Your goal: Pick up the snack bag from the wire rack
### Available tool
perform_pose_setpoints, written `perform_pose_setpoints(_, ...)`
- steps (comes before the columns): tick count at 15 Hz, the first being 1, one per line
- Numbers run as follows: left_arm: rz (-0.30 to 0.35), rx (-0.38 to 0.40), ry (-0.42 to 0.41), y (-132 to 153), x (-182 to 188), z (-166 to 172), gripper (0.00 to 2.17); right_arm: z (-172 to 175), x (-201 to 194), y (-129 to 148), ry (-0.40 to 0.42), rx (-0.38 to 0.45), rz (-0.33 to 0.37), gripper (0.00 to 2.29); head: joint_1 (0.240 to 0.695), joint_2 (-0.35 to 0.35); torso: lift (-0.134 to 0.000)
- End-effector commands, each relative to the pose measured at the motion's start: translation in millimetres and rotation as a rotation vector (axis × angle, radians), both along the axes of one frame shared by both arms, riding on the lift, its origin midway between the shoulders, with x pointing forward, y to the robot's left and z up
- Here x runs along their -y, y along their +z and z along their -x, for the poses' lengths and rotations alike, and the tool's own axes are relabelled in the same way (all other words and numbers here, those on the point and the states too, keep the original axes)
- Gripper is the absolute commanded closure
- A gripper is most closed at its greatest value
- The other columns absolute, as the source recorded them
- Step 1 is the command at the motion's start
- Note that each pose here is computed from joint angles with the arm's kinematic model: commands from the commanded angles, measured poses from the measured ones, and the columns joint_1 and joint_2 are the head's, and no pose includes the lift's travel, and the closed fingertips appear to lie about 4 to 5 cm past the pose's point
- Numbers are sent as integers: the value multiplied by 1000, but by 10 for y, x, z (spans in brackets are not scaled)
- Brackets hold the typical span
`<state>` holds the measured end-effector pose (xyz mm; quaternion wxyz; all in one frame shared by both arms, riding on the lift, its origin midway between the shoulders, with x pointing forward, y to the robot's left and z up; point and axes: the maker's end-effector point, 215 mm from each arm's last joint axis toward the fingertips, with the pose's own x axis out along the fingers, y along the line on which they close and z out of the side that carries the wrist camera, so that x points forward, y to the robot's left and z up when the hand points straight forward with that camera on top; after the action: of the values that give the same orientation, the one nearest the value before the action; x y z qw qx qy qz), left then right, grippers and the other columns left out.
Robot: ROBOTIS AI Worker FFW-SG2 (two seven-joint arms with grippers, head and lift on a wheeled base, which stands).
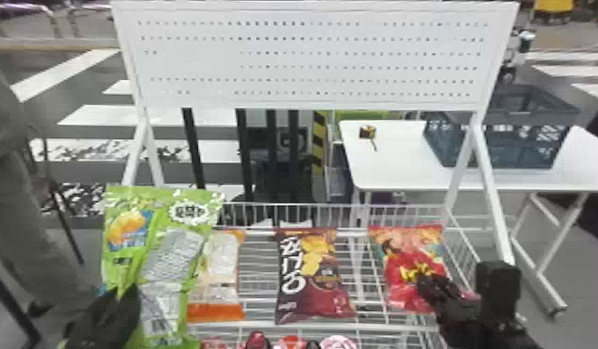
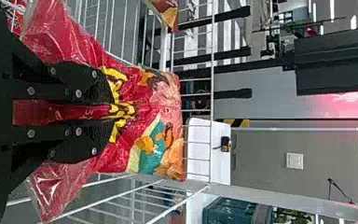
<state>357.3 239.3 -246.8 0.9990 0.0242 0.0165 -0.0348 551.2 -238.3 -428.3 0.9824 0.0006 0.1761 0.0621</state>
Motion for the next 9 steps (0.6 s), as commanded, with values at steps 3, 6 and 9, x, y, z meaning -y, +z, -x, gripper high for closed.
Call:
perform_pose_setpoints(3,-1,-1,-2,6,5,10,1754,327,-222,485,34,96,-49,2253,499,0,0)
perform_pose_setpoints(6,-1,5,-4,26,10,20,1754,828,-282,951,40,203,-86,2253,499,0,0)
perform_pose_setpoints(9,-1,10,0,40,3,23,1754,1373,-186,1363,22,348,-74,2253,499,0,0)
